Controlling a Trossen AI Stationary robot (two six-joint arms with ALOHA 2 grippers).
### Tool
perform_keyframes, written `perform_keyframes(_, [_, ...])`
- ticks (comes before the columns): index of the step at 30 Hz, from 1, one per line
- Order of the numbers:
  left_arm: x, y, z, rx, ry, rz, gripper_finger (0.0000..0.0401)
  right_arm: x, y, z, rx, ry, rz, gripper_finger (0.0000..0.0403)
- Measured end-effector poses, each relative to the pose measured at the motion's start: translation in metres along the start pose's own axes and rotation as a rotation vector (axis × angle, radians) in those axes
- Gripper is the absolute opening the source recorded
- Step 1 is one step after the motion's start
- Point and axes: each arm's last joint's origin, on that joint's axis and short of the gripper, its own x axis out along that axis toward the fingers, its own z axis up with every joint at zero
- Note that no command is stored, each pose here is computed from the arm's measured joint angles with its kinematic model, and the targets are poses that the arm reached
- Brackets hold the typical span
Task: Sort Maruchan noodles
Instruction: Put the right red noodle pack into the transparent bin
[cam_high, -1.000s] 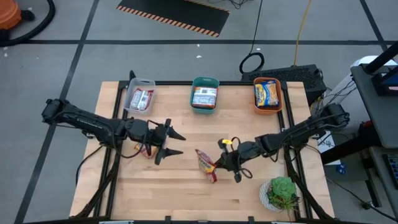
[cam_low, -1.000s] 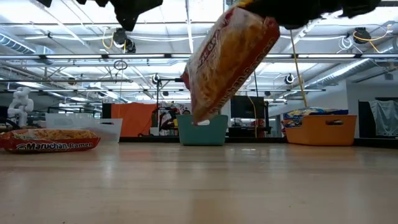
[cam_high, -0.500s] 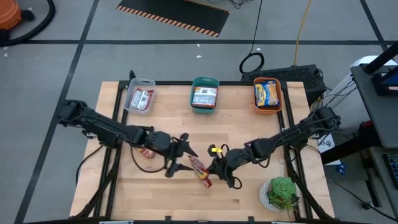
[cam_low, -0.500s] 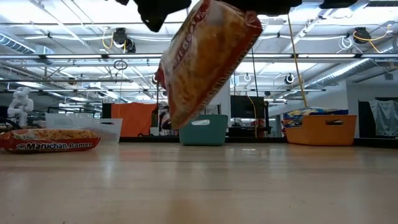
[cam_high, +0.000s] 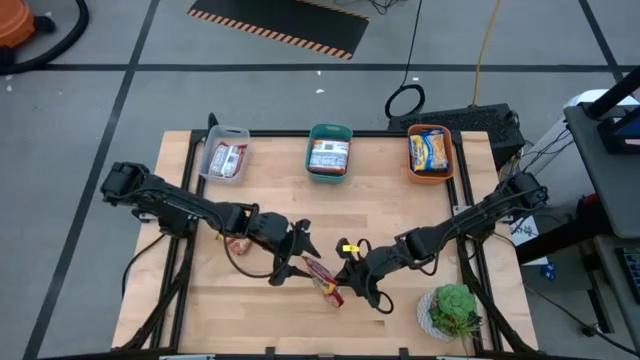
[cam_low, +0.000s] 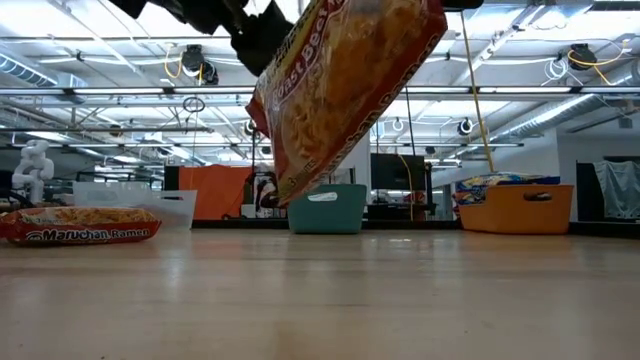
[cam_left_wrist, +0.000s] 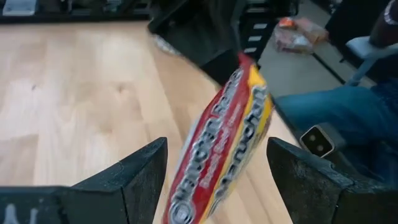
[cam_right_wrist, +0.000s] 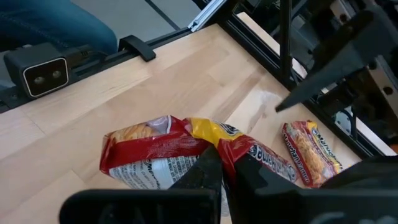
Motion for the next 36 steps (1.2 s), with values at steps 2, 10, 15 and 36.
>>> perform_keyframes(2, [0.001,0.001,-0.001,0.003,0.009,-0.005,0.0278,0.000,0.000,0.000,0.000,0.000,0.000,0.0000])
perform_keyframes(10, [0.006,0.005,-0.003,-0.008,0.003,-0.012,0.0278,0.000,0.000,0.000,0.001,-0.001,-0.001,0.0000])
perform_keyframes(15, [0.009,0.005,-0.003,-0.031,-0.007,-0.017,0.0302,0.000,0.000,0.000,0.008,-0.001,-0.001,0.0000])
perform_keyframes(36, [0.047,0.022,-0.036,0.010,0.091,-0.150,0.0356,0.000,0.000,-0.001,0.019,0.002,0.001,0.0000])
